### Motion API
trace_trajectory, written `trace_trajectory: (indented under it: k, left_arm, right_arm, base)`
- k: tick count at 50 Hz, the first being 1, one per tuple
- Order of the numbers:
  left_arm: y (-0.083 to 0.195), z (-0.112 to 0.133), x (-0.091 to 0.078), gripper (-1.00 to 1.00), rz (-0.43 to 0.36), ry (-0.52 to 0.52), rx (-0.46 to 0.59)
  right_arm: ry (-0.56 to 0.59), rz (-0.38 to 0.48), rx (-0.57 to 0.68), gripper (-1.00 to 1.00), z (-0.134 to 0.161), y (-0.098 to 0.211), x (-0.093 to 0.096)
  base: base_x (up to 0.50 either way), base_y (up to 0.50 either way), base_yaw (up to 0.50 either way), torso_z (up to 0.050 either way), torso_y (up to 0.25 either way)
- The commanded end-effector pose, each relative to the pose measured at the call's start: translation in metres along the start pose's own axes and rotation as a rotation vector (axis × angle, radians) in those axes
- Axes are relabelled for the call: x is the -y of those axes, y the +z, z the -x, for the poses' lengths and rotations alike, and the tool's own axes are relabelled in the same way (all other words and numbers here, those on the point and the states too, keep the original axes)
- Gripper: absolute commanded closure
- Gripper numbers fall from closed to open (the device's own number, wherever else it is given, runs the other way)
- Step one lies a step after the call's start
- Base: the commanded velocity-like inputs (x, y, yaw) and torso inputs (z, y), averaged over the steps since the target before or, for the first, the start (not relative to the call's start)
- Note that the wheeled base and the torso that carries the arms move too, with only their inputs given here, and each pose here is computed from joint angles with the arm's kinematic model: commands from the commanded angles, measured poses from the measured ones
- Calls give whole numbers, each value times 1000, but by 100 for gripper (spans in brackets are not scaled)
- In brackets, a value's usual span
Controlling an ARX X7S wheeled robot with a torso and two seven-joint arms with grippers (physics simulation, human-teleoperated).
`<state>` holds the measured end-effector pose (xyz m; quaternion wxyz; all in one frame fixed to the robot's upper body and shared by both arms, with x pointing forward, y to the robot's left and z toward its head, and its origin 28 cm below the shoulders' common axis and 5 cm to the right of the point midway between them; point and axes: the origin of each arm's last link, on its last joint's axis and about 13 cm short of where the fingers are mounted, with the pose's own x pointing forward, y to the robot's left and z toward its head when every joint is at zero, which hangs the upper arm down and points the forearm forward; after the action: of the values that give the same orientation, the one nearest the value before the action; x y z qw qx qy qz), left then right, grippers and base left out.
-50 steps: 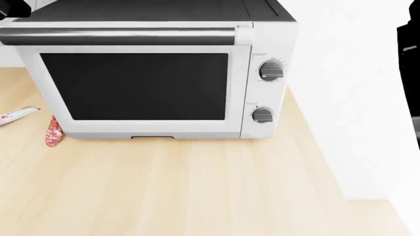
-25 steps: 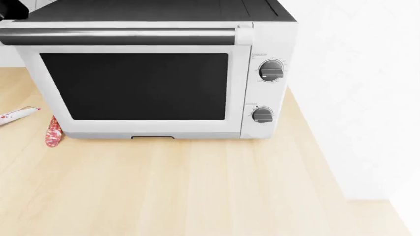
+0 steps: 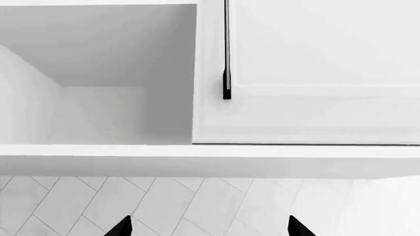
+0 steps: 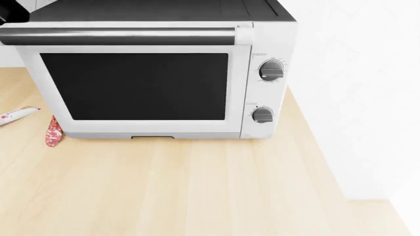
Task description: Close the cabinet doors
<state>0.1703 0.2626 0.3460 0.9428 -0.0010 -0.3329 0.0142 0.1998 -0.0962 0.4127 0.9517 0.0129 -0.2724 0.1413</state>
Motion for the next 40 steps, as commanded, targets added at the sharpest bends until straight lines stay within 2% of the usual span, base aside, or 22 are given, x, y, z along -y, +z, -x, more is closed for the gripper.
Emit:
trace_trajectory:
  k: [1,8,15,18,25,29,40]
  left_arm:
    - [0,0,-1,-100,-1,5,-2]
    - [0,1,0,-100,1,4,0]
    - [-3,2,-2,-100,4,11,-6]
    - [-4,2,-2,-100,6,11,-9]
    - [-4,2,-2,-100,9,14,-10]
    - [-4,2,-2,-100,8,14,-10]
    - [-6,3,-2,-100,8,10,-10]
  right_arm:
    - [42,-68,-26,-100,66,-34,-5]
    - [-1,-38,-50,-100,90,-65,-8]
    - [-55,-137,-75,-100,108,-98,-5]
    - [-72,-125,-99,-100,112,-111,-4]
    - [-109,-91,-98,-100,116,-113,-2]
    - [-139,-88,-106,-100,116,-115,0]
    - [-132,-99,-115,-100,117,-116,1]
  base:
    - [0,0,0,0,0]
    - [0,0,0,0,0]
    - [0,0,0,0,0]
    - [0,0,0,0,0]
    - [0,28,0,0,0]
    - [0,500,0,0,0]
    - [0,500,0,0,0]
